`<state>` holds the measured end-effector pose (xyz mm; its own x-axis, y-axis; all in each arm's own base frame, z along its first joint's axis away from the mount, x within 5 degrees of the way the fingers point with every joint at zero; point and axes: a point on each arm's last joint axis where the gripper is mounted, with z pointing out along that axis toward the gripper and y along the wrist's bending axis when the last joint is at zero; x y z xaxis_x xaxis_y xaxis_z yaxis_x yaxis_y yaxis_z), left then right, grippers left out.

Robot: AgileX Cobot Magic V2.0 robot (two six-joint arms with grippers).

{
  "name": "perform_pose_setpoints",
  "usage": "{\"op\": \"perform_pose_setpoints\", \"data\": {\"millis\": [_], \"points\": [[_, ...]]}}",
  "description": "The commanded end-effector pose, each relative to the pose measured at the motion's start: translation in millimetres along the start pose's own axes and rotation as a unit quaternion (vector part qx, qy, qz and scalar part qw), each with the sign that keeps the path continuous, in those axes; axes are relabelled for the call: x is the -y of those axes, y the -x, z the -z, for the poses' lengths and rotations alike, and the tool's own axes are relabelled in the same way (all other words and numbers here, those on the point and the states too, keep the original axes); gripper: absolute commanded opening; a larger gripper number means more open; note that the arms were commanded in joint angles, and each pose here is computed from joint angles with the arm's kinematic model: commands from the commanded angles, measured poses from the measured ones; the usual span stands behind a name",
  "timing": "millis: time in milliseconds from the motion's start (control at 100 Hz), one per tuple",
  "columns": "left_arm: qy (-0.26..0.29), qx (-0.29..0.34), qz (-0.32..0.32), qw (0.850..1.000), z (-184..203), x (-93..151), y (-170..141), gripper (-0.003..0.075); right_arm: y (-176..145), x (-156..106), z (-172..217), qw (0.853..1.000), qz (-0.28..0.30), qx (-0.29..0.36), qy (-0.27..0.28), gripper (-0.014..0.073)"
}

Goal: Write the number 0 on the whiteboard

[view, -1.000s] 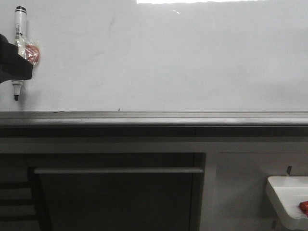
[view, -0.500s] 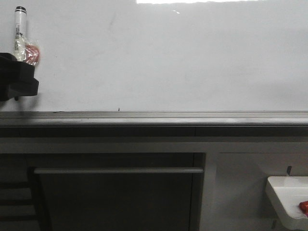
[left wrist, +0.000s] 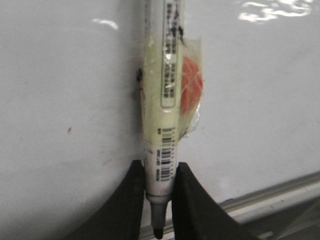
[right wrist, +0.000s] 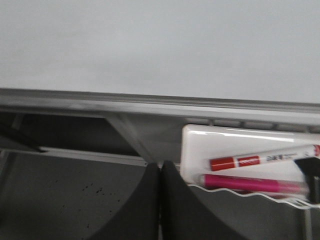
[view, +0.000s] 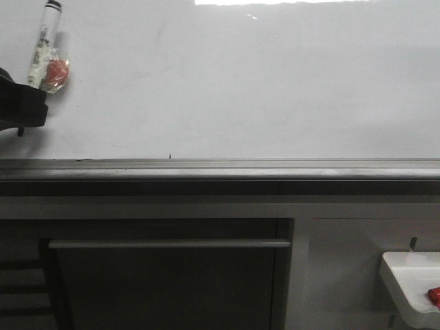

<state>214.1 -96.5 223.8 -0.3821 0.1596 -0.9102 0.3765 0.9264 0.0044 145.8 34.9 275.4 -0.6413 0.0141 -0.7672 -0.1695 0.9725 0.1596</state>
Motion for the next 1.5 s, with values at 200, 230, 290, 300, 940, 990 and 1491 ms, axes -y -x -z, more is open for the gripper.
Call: {"op": "perform_pose_setpoints", "data": {"millis": [200,230,290,300,940,990,1491], "points": [[-0.048,0.12,-0.204,0.97,52,16,41,-0.002,35,-66,14,0.968,0.18,0.062,0.162,0.0063],[-0.052,0.121,-0.222,0.966,57,18,42,-0.002,37,-72,16,0.964,0.188,0.065,0.174,0.0104],[-0.062,0.115,-0.252,0.959,64,22,40,-0.002,40,-85,17,0.956,0.202,0.071,0.199,0.0212],[-0.063,0.116,-0.254,0.958,65,23,40,-0.002,40,-86,17,0.955,0.204,0.072,0.201,0.0225],[-0.181,0.135,-0.378,0.898,83,71,23,-0.002,54,-157,27,0.896,0.296,0.118,0.309,0.0394],[-0.183,0.143,-0.382,0.895,84,71,24,-0.002,53,-159,28,0.894,0.298,0.12,0.313,0.0394],[-0.21,0.17,-0.423,0.865,90,83,23,-0.002,56,-166,31,0.888,0.291,0.153,0.321,0.0394]]}}
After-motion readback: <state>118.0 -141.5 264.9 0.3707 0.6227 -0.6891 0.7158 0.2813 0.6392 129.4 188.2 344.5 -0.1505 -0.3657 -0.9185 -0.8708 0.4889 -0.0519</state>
